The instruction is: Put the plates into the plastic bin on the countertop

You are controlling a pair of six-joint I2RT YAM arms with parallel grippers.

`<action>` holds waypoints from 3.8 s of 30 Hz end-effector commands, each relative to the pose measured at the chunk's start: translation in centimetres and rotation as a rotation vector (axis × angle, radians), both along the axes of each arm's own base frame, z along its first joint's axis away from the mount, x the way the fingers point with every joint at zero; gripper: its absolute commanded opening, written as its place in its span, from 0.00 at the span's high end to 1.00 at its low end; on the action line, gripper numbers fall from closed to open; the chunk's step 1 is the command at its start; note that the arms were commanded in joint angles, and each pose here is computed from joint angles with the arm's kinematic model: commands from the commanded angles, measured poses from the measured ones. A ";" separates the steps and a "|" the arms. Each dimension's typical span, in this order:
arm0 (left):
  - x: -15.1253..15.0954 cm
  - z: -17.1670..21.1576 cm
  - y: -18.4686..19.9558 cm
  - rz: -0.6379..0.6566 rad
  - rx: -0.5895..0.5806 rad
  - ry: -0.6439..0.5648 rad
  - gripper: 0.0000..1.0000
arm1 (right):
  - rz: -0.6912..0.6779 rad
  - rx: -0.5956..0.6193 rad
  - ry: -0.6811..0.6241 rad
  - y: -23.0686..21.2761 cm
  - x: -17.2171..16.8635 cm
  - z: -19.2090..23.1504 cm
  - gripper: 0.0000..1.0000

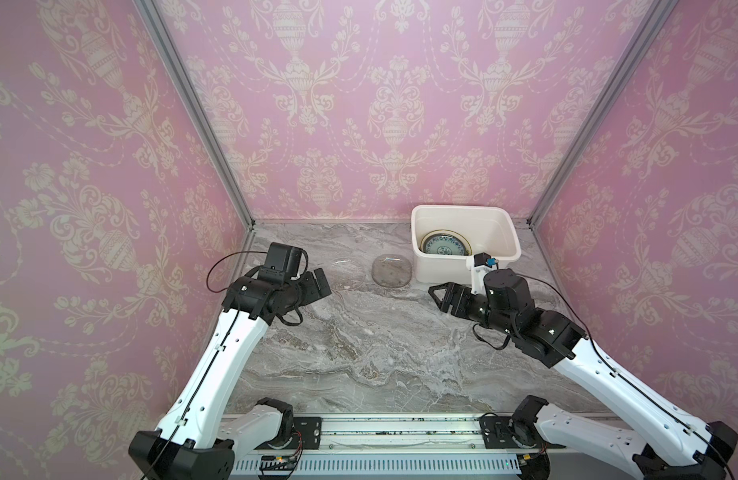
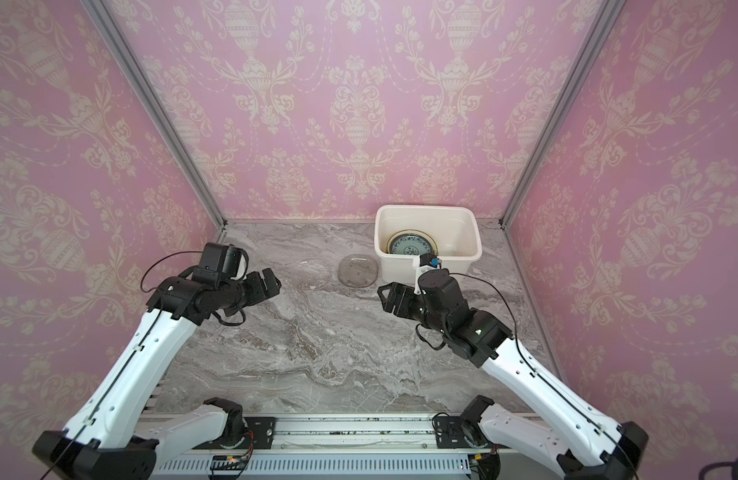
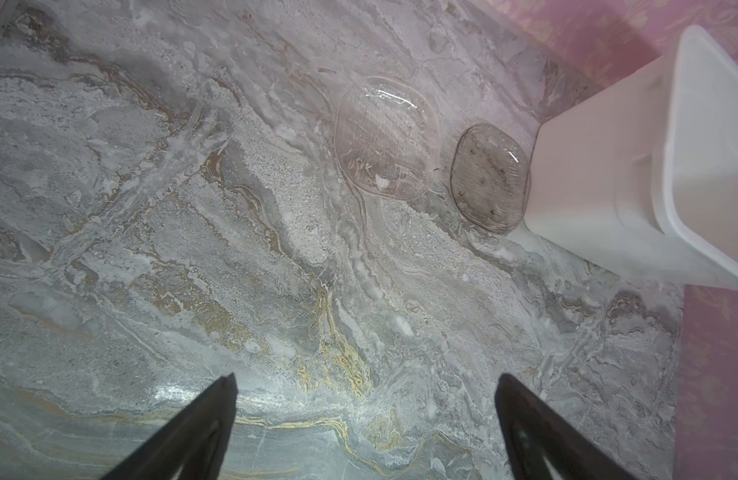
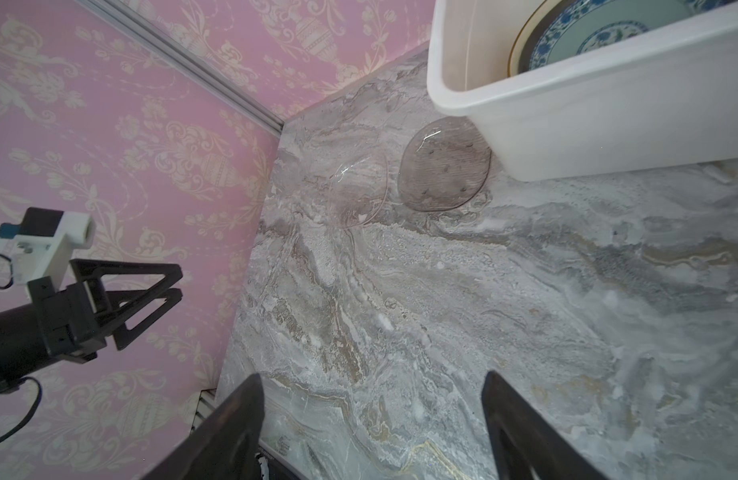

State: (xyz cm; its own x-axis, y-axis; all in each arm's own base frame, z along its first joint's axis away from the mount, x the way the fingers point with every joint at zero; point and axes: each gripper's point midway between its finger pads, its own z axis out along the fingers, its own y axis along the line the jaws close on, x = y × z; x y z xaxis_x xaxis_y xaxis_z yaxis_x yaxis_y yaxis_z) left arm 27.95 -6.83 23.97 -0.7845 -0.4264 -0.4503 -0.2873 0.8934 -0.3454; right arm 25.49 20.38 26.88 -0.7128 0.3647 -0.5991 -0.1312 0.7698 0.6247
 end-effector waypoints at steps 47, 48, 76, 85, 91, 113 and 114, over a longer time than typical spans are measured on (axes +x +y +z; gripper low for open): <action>18.0 -22.6 1.2 -0.196 0.072 0.243 0.76 | 0.000 -0.096 0.252 2.9 -1.8 -9.7 0.26; 17.8 -22.6 1.3 -0.193 0.069 0.243 0.78 | -0.005 -0.094 0.250 2.7 -1.8 -9.6 0.26; 0.0 -18.0 -6.8 -0.320 -0.076 0.294 0.96 | -0.080 -0.053 0.284 -0.7 -2.2 -10.9 0.23; -5.0 -18.0 -11.4 -0.400 -0.127 0.329 0.95 | 0.010 0.079 0.462 -0.8 -3.2 -14.2 0.21; -6.0 -18.5 -13.3 -0.424 -0.147 0.338 0.95 | 0.065 0.160 0.549 0.8 -3.5 -16.7 0.20; -6.3 -19.1 -16.5 -0.486 -0.250 0.377 0.97 | 0.149 0.304 0.716 4.3 -3.7 -20.4 0.26; -6.2 -19.0 -16.7 -0.490 -0.254 0.377 0.97 | 0.151 0.303 0.716 4.4 -3.7 -20.4 0.26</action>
